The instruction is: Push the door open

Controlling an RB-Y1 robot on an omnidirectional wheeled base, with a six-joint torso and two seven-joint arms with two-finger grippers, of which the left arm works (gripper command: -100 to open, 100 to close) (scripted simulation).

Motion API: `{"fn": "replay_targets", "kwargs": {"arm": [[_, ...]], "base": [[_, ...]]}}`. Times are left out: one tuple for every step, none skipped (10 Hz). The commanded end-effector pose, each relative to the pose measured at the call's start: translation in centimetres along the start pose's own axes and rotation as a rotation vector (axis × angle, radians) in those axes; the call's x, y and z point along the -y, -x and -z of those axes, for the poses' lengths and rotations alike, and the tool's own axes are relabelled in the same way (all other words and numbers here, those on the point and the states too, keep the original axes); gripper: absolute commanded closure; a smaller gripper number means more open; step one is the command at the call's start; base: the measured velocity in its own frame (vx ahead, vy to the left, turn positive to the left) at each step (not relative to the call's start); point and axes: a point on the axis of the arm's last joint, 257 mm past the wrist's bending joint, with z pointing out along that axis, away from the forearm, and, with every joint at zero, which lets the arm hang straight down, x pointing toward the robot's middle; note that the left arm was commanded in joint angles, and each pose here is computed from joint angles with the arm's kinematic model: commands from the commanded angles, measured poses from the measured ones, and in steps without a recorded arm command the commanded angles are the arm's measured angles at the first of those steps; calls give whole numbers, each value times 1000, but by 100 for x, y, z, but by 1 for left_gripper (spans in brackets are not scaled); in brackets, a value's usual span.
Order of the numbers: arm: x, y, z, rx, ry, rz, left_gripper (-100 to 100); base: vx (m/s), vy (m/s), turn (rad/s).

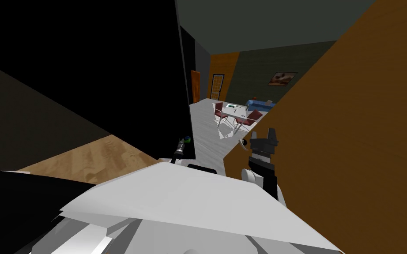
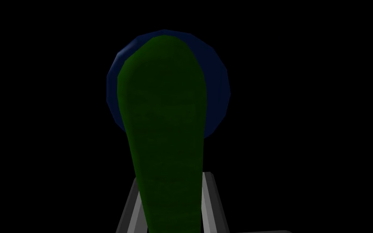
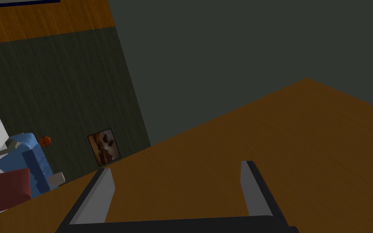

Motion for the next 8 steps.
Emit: {"fn": "replay_targets", "kwargs": {"arm": [[14, 116, -11, 16, -3, -13, 100], [20, 165, -16, 23, -4, -18, 100], [30, 244, -22, 35, -7, -26, 100], [38, 305, -26, 46, -8, -31, 100], [47, 366, -29, 56, -10, -36, 100], [56, 430, -32, 68, -12, -41, 100], [65, 495, -34, 80, -13, -46, 100], [74, 560, -35, 93, -15, -49, 100]], "base": [[107, -11, 35], [167, -44, 47], [177, -47, 47], [201, -2, 43], [198, 11, 31], [187, -3, 29], [182, -25, 33], [205, -15, 70]]}}
